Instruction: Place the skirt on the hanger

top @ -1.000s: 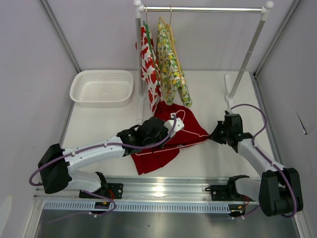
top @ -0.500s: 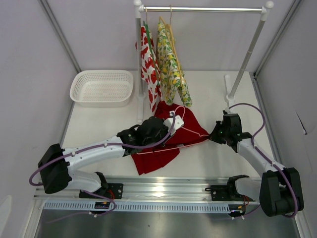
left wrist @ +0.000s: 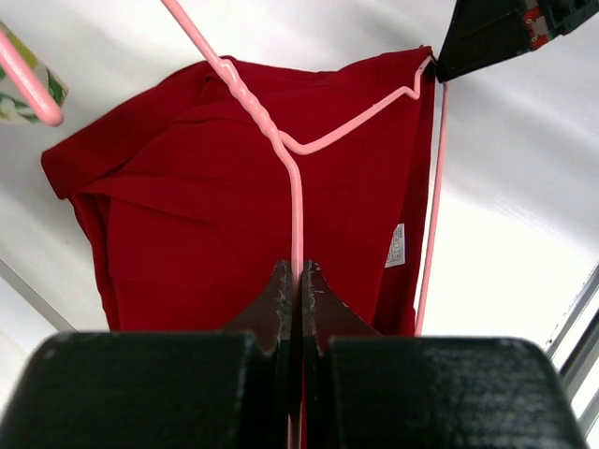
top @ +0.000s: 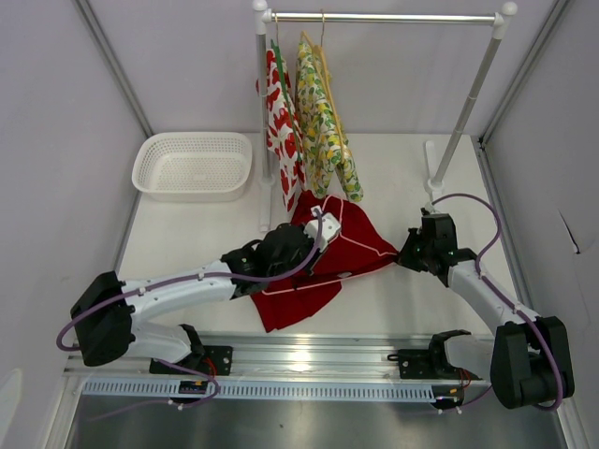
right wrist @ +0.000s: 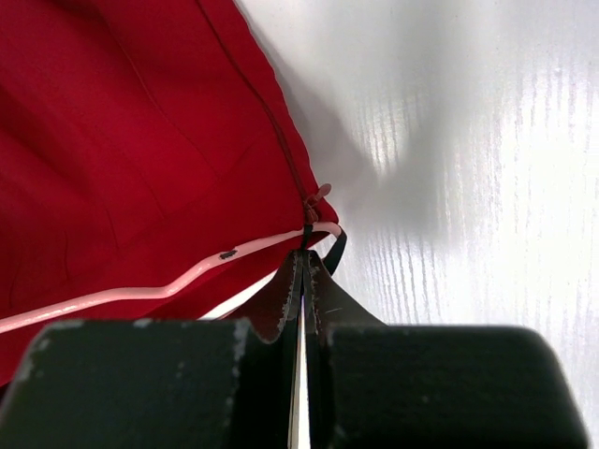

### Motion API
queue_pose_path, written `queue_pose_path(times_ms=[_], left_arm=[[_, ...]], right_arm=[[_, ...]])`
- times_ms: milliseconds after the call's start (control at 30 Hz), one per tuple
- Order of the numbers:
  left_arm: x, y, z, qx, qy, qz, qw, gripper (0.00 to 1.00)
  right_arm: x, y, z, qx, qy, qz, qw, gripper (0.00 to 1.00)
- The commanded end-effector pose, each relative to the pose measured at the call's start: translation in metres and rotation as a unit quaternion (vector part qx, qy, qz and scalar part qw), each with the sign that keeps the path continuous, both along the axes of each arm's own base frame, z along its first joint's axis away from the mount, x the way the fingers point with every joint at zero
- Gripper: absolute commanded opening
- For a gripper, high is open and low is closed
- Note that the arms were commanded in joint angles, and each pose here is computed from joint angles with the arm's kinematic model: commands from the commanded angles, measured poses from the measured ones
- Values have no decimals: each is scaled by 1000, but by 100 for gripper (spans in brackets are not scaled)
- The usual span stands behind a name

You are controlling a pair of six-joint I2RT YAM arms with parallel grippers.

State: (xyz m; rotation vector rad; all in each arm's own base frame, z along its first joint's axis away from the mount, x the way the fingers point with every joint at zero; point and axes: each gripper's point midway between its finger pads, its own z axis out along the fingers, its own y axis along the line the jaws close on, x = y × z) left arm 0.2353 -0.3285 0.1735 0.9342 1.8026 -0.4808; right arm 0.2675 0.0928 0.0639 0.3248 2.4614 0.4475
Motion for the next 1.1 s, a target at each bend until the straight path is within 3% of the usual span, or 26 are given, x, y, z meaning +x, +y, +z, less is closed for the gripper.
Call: queue_pose_path(times_ms=[0, 267, 633, 1067], left_arm=[[14, -7, 58, -115, -40, 28, 992, 0], [24, 4, 69, -161, -58, 76, 982, 0], [29, 20, 92, -231, -105, 113, 961, 0], [35, 51, 110, -267, -144, 186, 935, 0]], right_arm=[[0, 3, 9, -1, -1, 14, 1000, 0], [8, 2, 26, -3, -14, 12, 1000, 0], [22, 15, 53, 63, -29, 19, 997, 0], [24, 11, 65, 47, -26, 22, 998, 0]])
